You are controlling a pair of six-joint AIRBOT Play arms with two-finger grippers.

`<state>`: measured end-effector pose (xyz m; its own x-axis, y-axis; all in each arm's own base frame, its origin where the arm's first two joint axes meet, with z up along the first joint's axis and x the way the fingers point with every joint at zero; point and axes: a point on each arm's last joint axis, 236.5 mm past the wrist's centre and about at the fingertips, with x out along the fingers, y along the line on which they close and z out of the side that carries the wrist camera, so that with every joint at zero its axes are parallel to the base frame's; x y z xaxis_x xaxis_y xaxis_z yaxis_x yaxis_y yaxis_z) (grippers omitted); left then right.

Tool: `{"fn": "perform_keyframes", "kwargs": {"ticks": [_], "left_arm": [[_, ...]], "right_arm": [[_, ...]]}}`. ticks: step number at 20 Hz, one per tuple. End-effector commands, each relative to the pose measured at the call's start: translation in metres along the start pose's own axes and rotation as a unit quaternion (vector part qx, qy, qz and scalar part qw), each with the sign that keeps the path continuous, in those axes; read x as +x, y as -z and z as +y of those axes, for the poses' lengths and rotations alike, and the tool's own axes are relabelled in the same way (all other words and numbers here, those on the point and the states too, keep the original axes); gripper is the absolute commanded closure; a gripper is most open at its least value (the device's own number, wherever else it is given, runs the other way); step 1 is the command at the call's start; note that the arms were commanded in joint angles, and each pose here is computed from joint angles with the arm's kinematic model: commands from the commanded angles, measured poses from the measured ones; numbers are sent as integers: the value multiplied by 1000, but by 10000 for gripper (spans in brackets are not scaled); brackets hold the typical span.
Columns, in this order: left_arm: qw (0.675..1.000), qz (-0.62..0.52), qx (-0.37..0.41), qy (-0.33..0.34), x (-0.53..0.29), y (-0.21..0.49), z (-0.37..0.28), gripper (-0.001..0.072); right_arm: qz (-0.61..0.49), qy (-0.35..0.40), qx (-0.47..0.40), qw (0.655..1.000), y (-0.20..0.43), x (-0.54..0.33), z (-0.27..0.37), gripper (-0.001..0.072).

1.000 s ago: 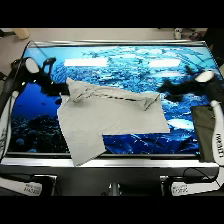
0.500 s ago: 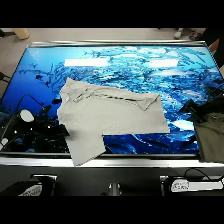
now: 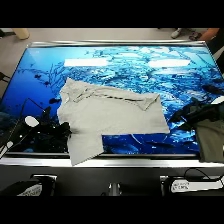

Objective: Fold the shirts.

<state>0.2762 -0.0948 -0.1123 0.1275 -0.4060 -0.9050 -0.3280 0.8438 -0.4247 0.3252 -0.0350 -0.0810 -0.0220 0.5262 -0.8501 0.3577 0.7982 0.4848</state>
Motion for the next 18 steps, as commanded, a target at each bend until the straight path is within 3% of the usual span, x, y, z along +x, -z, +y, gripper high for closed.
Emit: {"fn": "perform_keyframes", "kwargs": {"ticks": [1, 3, 4, 5, 6, 7, 10, 12, 14, 17, 18], "left_arm": [[1000, -21, 14, 8, -4, -9, -7, 639], [999, -35, 24, 14, -12, -13, -13, 680], [999, -43, 28, 17, -17, -15, -16, 680], [998, -50, 31, 20, -21, -17, -19, 680], [997, -59, 38, 24, -27, -19, -22, 680], [995, -69, 59, 27, -36, -23, -28, 681], [975, -168, 146, 23, -125, -69, -63, 683], [924, -318, 210, 24, -252, -105, -113, 683], [830, -491, 260, 43, -418, -95, -171, 682], [659, -683, 300, 97, -618, 7, -228, 682], [627, -706, 306, 120, -648, 42, -236, 682]], "right_arm": [[30, 10, -32, 999, 9, 35, 9, 82], [37, 27, -45, 998, 6, 54, 16, 88], [40, 29, -46, 998, 6, 61, 20, 148], [39, 34, -50, 997, 6, 67, 26, 341], [36, 37, -59, 997, 4, 69, 34, 625], [41, 33, -72, 996, 6, 63, 45, 681], [-42, 22, -142, 989, -19, -11, 99, 682], [-195, 19, -201, 960, -37, -118, 162, 682], [-389, 16, -272, 880, -9, -257, 237, 681], [-637, -4, -349, 688, 137, -436, 316, 681], [-689, -2, -352, 634, 184, -469, 320, 682]]}}
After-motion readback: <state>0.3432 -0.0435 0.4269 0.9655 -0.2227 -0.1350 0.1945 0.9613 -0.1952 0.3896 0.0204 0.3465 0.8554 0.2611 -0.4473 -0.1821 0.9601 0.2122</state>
